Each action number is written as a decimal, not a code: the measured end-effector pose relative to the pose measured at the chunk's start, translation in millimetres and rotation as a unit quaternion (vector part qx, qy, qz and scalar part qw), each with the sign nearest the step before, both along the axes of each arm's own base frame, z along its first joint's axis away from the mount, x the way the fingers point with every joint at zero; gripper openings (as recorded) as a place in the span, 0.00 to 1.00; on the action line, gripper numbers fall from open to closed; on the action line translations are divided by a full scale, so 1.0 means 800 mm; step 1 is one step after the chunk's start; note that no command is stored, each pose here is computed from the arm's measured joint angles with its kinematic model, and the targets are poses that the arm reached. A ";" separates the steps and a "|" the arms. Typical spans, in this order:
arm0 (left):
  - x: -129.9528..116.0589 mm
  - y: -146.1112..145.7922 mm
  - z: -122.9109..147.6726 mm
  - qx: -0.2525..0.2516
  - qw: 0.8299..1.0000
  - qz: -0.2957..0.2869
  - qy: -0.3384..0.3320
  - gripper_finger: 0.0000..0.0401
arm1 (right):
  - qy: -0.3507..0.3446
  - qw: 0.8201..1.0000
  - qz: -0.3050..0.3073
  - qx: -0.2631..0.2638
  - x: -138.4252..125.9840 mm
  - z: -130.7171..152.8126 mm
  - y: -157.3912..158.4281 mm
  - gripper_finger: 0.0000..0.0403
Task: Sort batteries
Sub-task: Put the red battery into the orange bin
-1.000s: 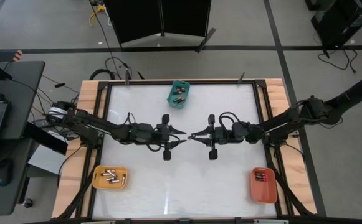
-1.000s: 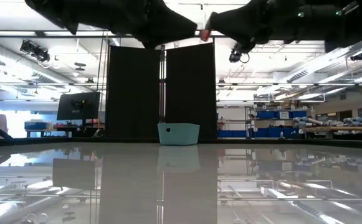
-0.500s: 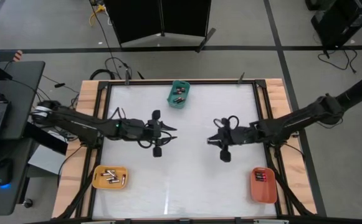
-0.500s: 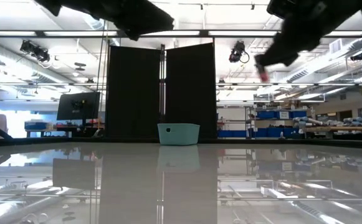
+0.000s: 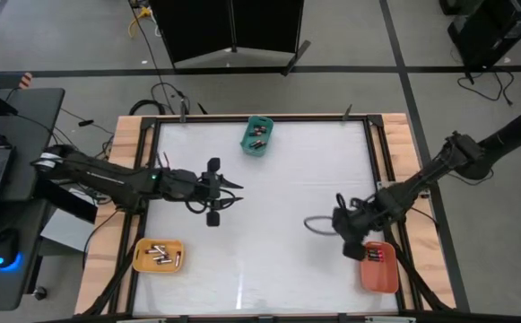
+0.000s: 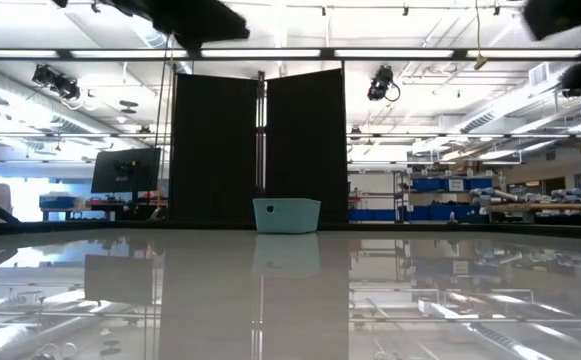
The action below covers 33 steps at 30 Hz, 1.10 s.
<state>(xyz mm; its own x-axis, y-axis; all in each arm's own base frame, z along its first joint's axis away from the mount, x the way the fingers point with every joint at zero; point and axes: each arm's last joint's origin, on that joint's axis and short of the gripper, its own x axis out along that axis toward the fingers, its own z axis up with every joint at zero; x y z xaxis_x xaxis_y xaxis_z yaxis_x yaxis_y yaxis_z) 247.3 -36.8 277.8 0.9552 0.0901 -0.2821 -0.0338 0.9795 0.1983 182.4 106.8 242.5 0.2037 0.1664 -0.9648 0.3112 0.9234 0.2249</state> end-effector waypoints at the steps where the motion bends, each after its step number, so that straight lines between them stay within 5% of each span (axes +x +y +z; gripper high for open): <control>1: -0.003 0.001 0.002 0.000 1.000 0.000 -0.002 0.37 | 0.019 1.000 0.009 0.007 -0.004 -0.001 0.007 0.15; 18: -0.028 0.007 0.023 0.006 1.000 0.019 -0.022 0.37 | 0.211 0.974 0.081 -0.019 -0.058 -0.065 0.077 0.14; 33: -0.028 0.007 0.023 0.006 1.000 0.021 -0.022 0.37 | 0.206 0.970 0.128 0.002 -0.049 -0.093 0.104 0.15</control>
<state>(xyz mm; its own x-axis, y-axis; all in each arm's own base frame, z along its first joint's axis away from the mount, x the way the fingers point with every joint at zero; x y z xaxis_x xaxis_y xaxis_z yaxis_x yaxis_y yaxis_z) 224.8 -31.3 296.3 0.9621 0.1339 -0.2377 -0.0842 0.9745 0.2082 143.5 189.8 168.1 -0.2487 0.1650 -0.9544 0.1353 0.9816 0.1345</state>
